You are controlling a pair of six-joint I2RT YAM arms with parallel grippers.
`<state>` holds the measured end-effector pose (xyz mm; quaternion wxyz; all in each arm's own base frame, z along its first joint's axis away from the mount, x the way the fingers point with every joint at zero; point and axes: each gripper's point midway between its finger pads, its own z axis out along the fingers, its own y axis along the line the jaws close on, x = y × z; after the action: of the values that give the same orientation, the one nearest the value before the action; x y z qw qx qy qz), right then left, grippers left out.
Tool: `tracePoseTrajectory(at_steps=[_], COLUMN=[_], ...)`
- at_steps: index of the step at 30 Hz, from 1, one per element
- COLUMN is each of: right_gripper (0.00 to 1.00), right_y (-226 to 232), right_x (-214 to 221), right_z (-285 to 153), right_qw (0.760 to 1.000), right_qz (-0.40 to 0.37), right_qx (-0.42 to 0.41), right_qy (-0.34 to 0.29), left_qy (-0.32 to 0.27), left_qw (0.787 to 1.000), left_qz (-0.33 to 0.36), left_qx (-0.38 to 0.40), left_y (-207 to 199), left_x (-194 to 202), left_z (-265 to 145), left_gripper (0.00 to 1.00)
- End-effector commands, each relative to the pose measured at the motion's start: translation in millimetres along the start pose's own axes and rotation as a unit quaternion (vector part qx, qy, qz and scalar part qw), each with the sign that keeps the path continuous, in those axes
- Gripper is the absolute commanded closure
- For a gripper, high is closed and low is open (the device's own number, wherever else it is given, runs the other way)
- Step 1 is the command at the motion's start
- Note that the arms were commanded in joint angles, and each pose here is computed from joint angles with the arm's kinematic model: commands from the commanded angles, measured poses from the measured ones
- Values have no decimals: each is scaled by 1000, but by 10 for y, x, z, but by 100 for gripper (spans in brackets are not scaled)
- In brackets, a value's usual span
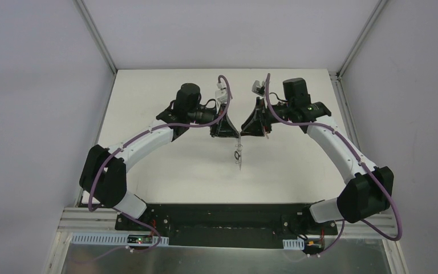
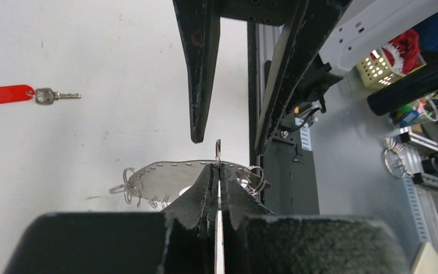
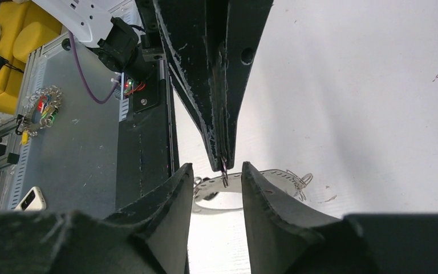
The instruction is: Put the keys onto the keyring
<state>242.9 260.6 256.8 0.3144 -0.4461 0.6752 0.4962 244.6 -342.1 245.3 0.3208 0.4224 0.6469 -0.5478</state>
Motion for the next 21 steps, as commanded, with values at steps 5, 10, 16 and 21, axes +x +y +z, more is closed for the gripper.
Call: tracePoseTrajectory(at_steps=[5,10,16,21], right_gripper=[64,72,72,73], right_y=[133,126,125,121], right_x=[-104,-158,-197,-191], right_z=[-107,-149,-185,-175], right_qw=[999,999,998,998], right_qz=[-28,-21,-15,-9], right_qx=[-17,-21,-25,-28], right_qy=[-25,-37,-47,-48], left_qy=[-78,-79,-75,-73], left_qw=[996,996,996,996], left_qz=[22,16,15,13], left_qx=[46,47,48,49], left_y=[-246,-240,-237,-231], left_x=[-456,-441,-416,-410], left_z=[-48,-54,-47,-45], left_gripper=[100,100,100,100])
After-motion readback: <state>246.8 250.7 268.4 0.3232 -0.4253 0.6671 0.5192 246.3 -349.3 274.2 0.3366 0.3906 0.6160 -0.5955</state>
